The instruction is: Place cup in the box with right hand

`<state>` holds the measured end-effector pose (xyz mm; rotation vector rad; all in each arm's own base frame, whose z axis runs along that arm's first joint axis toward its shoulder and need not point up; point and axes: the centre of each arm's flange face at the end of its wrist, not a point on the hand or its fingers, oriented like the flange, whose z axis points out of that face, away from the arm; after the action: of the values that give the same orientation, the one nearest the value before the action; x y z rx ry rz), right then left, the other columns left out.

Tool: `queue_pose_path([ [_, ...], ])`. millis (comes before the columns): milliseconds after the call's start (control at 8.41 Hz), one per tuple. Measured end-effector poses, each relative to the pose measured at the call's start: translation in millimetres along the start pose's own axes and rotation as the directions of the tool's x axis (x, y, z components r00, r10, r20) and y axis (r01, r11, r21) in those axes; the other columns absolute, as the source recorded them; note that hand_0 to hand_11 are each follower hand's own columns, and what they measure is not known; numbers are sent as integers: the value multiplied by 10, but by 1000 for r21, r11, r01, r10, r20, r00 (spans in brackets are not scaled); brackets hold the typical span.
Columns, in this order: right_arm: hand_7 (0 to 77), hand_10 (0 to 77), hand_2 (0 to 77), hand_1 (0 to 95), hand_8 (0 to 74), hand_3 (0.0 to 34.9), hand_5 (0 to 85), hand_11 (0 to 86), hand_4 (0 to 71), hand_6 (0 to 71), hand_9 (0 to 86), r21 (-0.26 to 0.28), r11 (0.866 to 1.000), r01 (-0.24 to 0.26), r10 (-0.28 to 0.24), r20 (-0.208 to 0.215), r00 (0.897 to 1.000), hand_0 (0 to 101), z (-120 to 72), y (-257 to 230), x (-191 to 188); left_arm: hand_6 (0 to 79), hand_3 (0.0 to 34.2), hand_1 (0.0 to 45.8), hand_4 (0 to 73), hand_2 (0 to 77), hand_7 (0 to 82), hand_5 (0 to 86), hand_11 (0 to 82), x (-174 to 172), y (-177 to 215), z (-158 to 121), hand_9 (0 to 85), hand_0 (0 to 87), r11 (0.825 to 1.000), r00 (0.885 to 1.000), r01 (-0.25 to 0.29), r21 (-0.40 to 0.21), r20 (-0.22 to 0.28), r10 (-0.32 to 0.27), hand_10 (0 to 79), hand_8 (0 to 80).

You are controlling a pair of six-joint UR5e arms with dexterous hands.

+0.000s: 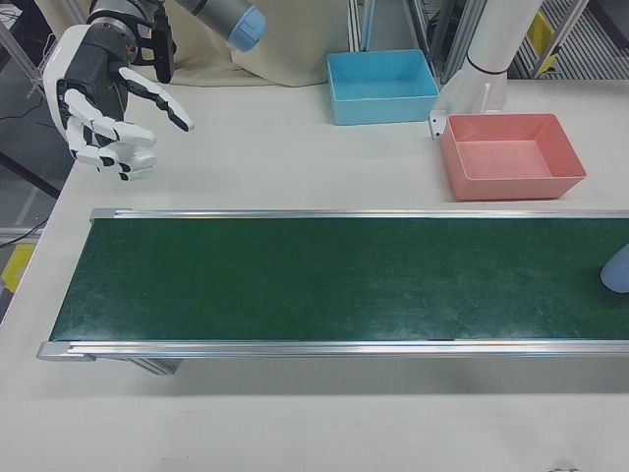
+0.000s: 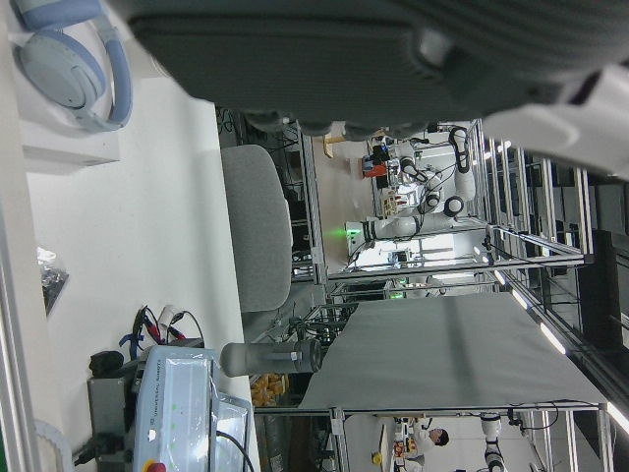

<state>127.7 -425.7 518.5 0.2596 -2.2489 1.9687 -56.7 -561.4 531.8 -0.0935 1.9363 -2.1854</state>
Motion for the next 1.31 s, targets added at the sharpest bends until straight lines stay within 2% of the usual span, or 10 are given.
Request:
queue_pose_path([
  [1308,654,289,164,365,371,0,202,447,175,185,469,1,1000,0,0,-1,1000,798,1,-3,3,0,0,5,0,5,0,0,0,2,0,-1,5,0,1000,1000,0,0,0,0,0,0],
])
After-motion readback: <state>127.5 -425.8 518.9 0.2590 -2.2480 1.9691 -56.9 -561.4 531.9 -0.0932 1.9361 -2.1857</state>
